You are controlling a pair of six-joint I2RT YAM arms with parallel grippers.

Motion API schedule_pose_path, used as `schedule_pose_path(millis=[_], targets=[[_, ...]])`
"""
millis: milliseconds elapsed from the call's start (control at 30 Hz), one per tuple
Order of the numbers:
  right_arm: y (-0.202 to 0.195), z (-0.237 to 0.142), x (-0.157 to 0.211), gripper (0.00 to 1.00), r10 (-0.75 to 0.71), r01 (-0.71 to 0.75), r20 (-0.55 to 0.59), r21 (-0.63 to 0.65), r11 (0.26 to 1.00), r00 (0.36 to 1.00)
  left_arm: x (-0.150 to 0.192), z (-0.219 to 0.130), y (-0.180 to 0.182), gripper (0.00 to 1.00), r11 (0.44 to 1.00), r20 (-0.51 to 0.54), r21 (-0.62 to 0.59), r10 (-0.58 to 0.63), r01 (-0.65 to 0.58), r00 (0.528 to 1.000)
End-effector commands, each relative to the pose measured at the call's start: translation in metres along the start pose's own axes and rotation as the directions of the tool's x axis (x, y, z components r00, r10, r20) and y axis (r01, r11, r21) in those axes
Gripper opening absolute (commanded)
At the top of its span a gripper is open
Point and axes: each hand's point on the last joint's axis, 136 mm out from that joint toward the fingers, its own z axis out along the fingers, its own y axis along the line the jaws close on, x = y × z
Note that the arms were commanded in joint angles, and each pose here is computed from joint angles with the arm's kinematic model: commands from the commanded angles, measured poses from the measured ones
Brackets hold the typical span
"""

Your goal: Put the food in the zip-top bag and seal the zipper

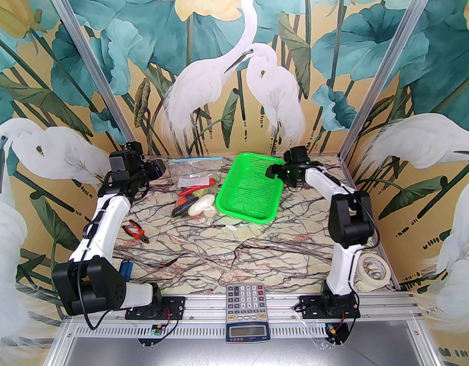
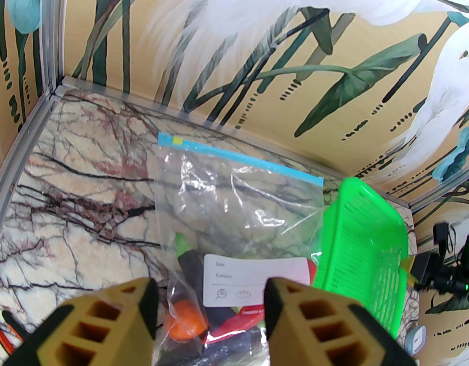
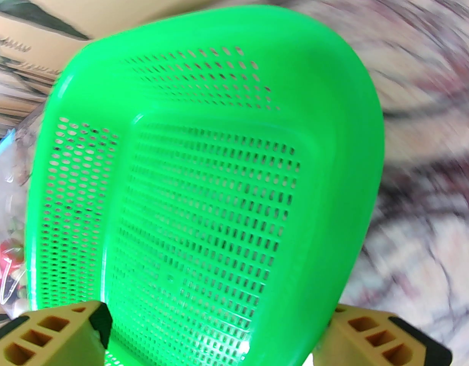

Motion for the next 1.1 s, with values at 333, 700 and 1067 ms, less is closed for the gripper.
schedule_pose_path(millis=[333,700,1067], targets=[[0.034,0.011,-0.033,0.92,-0.192,0.186,-0.008,-0.211,0.96,0.981,0.001,0.0,0.011,0.52,0.998,-0.004,-0.02,-0.056,0.056,0.998],[-0.014,0.026,-0.041,0.97,-0.111,0.113,-0.075,0.02,0.993,0.991,0.008,0.005,0.014,0.51,0.997,-0.029,-0.019,-0.075,0.074,0.997],[-0.019,-0.088,-0.063,1.0,-0.132,0.068,0.34,0.193,0.979,0.931,0.027,0.006,0.034,0.52,0.996,0.012,-0.06,-0.066,0.066,0.998]])
